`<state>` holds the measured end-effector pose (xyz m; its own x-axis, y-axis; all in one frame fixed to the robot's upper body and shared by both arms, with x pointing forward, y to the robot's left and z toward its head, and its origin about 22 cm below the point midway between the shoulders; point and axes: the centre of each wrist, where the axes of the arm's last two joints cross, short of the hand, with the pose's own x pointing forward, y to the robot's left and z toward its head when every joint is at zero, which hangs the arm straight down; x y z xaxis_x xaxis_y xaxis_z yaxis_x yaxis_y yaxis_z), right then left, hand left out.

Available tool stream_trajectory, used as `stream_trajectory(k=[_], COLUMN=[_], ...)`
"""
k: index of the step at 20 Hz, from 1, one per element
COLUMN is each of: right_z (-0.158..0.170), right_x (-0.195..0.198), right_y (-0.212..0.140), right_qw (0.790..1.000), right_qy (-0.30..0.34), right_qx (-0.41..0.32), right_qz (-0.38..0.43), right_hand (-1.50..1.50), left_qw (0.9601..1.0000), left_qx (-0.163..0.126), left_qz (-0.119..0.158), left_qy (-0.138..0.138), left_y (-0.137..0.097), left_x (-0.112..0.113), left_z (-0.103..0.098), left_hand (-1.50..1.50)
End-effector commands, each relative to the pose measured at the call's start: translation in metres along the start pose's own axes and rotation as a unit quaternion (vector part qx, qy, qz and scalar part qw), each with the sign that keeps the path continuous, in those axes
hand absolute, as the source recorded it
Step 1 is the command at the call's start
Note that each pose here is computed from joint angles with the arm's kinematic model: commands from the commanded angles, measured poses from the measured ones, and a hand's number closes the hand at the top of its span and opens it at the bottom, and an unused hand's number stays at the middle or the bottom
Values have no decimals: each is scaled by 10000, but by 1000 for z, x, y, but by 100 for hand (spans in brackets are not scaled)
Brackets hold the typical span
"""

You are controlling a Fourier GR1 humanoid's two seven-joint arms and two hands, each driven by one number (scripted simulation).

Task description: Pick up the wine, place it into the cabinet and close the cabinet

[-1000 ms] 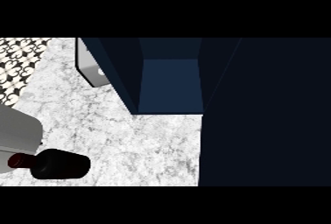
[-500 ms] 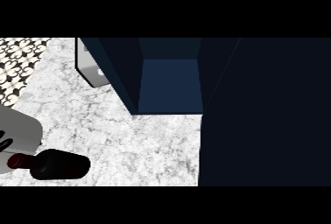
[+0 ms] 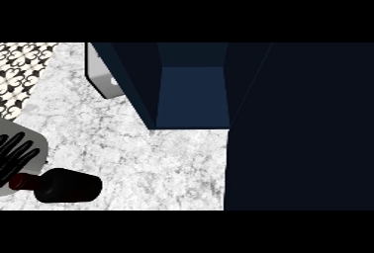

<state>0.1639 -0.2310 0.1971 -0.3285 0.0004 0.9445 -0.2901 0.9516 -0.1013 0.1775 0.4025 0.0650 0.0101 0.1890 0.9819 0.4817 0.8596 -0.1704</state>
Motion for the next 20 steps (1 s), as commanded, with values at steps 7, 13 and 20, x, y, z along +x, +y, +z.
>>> stream_trajectory(k=[7,13,20], right_z=[38,29,33], right_x=[35,22,21], right_y=[8,4,5], right_qw=[9993,9992,9990], right_qy=[-292,-342,-376], right_qx=[188,152,147], right_qz=[-158,-156,-184], right_hand=[-150,-150,-150], left_qw=[9999,9998,9997], left_qx=[53,-49,-121], left_qz=[54,49,85], left_qy=[95,189,175], left_y=[19,23,20], left_x=[-31,-68,-87], left_z=[3,-7,-4], left_hand=[-150,-150,-150])
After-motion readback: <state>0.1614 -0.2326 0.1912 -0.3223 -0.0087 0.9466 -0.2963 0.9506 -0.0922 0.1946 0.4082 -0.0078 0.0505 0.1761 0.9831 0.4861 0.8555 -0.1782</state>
